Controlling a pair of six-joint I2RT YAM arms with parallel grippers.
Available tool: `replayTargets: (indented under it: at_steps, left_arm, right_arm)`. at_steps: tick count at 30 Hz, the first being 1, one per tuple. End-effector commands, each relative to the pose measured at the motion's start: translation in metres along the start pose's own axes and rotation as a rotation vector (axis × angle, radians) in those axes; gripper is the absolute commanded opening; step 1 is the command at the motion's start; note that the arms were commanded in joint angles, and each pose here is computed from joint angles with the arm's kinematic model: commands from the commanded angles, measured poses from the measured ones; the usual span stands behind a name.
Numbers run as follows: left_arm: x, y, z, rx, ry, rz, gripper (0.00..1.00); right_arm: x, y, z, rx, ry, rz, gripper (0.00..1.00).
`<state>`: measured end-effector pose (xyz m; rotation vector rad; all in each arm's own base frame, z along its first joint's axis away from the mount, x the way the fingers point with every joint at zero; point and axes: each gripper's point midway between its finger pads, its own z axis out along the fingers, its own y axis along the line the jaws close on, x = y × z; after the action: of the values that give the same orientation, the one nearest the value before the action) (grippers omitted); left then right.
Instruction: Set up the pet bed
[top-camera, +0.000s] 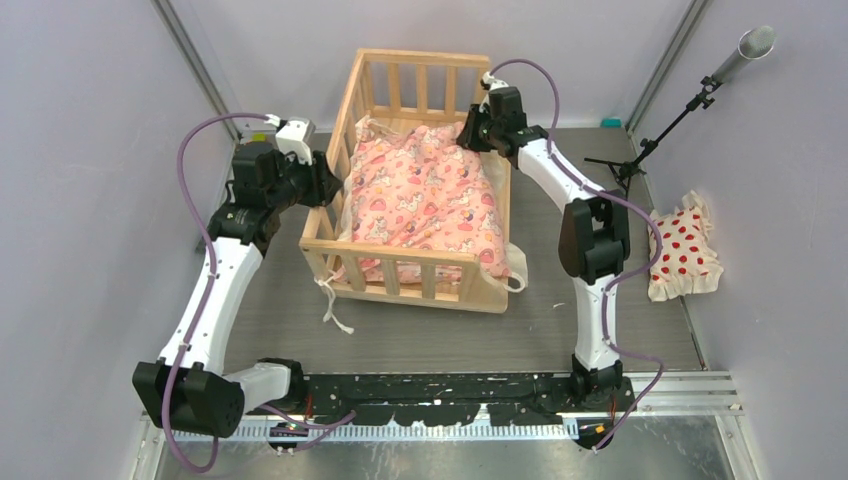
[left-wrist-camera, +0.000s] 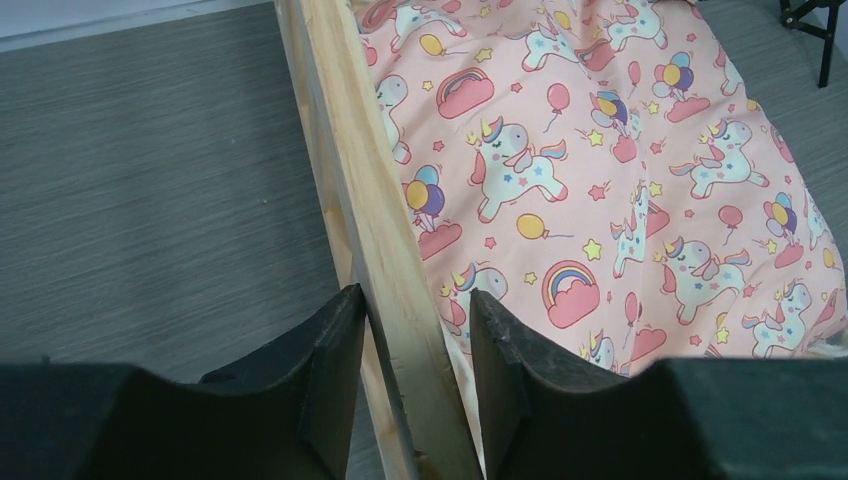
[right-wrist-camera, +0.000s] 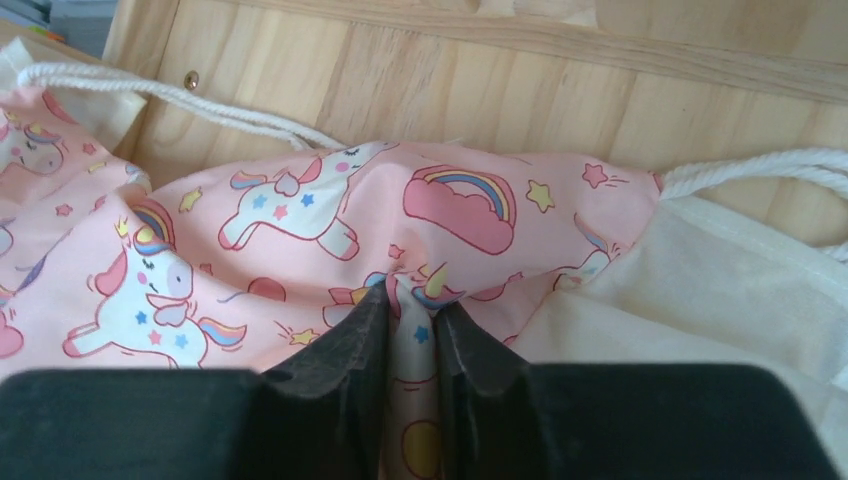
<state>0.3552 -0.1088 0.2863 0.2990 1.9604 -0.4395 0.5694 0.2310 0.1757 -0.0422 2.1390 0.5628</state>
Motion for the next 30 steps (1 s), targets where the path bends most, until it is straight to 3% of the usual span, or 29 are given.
replayTargets:
  at_steps: [1, 4, 8, 12, 13, 18, 24, 28, 30]
  left_arm:
    - [0.071, -0.040, 0.007, 0.189, 0.267, -0.057, 0.41]
    - [0.076, -0.034, 0.008, 0.159, 0.307, -0.042, 0.29]
    - [0.083, -0.019, 0.014, 0.088, 0.369, -0.032, 0.25]
    - [0.079, -0.009, 0.022, 0.048, 0.395, -0.016, 0.01]
    - [0.077, -0.008, 0.023, 0.045, 0.392, -0.008, 0.00]
    - [0.047, -0.004, 0.033, 0.057, 0.315, 0.102, 0.00]
    - [0.001, 0.000, 0.062, 0.113, 0.185, 0.283, 0.00]
    - [-0.022, 0.006, 0.082, 0.133, 0.119, 0.272, 0.01]
    - [-0.038, 0.005, 0.082, 0.125, 0.080, 0.239, 0.15]
  right_arm:
    - [-0.057, 0.033, -0.053, -0.061, -0.164, -0.068, 0.35]
    - [-0.067, 0.036, -0.097, -0.044, -0.207, -0.088, 0.47]
    - [-0.068, 0.029, -0.153, 0.035, -0.238, -0.090, 0.57]
    - [-0.050, 0.012, -0.204, 0.137, -0.232, -0.063, 0.60]
    - [-0.043, 0.011, -0.215, 0.146, -0.224, -0.050, 0.60]
    - [0.003, -0.003, -0.261, 0.203, -0.152, 0.039, 0.60]
    - [0.069, 0.002, -0.295, 0.147, -0.018, 0.161, 0.60]
    - [0.117, 0.006, -0.315, 0.095, 0.099, 0.192, 0.59]
    - [0.141, 0.008, -0.325, 0.076, 0.162, 0.211, 0.58]
